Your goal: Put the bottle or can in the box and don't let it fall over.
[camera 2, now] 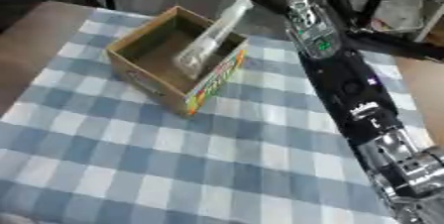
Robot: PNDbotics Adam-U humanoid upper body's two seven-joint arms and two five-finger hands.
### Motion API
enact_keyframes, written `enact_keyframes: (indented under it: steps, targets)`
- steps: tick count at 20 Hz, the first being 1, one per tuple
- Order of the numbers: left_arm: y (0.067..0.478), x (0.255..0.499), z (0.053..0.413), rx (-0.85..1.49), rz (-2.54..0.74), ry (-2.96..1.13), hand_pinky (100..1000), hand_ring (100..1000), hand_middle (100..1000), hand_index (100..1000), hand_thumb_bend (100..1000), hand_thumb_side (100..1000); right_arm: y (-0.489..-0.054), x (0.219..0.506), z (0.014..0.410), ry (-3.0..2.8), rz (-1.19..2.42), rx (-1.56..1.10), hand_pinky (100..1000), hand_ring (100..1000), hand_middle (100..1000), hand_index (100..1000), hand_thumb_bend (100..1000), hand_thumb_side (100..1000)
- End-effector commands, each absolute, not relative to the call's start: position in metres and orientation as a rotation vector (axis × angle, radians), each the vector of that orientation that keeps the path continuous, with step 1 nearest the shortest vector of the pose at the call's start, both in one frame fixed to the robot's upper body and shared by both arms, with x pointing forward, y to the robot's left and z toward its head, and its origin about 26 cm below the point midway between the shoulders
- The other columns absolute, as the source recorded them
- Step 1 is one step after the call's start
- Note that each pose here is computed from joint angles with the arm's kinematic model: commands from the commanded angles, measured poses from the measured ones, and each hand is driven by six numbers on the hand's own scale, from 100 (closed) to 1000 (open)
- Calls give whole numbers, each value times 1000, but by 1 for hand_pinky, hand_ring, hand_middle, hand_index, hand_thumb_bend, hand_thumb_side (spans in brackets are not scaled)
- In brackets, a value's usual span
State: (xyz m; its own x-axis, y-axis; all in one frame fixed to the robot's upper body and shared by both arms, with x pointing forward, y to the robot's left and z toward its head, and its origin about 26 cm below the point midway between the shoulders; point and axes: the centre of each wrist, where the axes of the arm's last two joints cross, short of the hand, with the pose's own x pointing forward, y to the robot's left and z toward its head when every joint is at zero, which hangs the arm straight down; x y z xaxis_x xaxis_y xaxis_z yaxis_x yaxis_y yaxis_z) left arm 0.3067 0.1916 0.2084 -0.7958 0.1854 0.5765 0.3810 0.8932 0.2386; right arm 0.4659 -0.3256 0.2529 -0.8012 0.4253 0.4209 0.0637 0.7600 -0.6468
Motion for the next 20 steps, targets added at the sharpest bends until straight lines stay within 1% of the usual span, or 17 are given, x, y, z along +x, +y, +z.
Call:
enact_keyframes:
  steps: [1, 5, 6, 10, 11, 15, 18, 20]
  targets:
    - [194, 304, 214, -391, -481, -2521, 802, 883, 798, 905, 336, 850, -327, 462, 276, -2464, 846, -398, 972, 1000, 1000, 1000, 100, 677]
    - [197, 303, 210, -376, -476, -2506, 802, 884, 797, 904, 333, 856, -324, 455, 288, -2511, 774, -366, 940, 1000, 1000, 1000, 100, 677]
    - [198, 302, 208, -369, -474, -2499, 802, 885, 797, 904, 332, 857, -324, 452, 289, -2519, 741, -361, 934, 1000, 1000, 1000, 100, 690]
    - [205, 300, 197, -324, -465, -2456, 802, 887, 797, 903, 325, 871, -326, 442, 291, -2536, 604, -336, 886, 1000, 1000, 1000, 100, 704]
    - [208, 299, 193, -309, -462, -2443, 802, 888, 797, 903, 322, 875, -326, 439, 289, -2533, 573, -329, 880, 1000, 1000, 1000, 100, 696]
    - [220, 294, 176, -231, -457, -2369, 803, 894, 799, 904, 312, 893, -319, 429, 269, -2540, 529, -245, 850, 1000, 1000, 1000, 100, 686]
    - [232, 290, 160, -152, -459, -2304, 804, 899, 800, 904, 304, 912, -307, 418, 247, -2542, 529, -133, 839, 1000, 998, 1000, 100, 672]
    - [240, 287, 149, -99, -456, -2263, 804, 902, 800, 904, 299, 924, -297, 411, 232, -2528, 528, -49, 837, 1000, 1000, 1000, 100, 679]
